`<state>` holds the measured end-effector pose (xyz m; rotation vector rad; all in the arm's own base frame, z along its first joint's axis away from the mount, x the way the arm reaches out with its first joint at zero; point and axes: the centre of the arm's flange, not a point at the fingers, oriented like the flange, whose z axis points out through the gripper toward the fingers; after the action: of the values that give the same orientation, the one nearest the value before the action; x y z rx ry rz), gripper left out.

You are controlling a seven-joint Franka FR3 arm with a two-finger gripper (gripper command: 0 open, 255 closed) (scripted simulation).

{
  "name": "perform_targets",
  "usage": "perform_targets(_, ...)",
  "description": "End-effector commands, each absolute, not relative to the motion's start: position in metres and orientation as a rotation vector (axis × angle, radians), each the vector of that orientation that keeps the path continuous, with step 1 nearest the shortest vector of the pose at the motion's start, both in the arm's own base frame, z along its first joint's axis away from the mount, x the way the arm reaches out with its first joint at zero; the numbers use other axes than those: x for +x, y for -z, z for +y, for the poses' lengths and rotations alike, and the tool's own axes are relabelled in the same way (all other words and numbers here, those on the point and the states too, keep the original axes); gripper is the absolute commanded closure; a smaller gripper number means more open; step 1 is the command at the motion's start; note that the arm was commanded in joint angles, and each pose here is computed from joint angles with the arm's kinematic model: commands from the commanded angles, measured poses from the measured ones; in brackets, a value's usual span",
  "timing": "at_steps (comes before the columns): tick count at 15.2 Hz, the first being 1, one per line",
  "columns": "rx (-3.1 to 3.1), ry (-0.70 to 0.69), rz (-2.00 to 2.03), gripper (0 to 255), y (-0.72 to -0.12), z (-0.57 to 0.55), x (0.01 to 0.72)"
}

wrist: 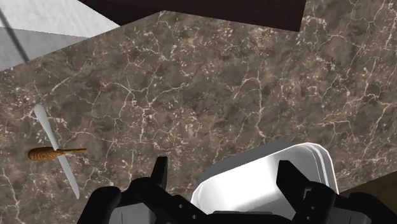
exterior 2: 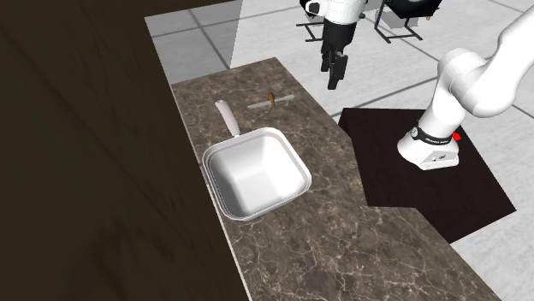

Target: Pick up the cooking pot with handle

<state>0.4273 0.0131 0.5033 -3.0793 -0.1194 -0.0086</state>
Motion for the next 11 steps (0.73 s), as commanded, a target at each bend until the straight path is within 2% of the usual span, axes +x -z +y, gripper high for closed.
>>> perform_targets(1,-3.068,0.016,-0.162,0,-0.486,0.011,0.446)
perform_targets(11,-3.004,0.040,-0.360,0,-0.408,0.017,0.551)
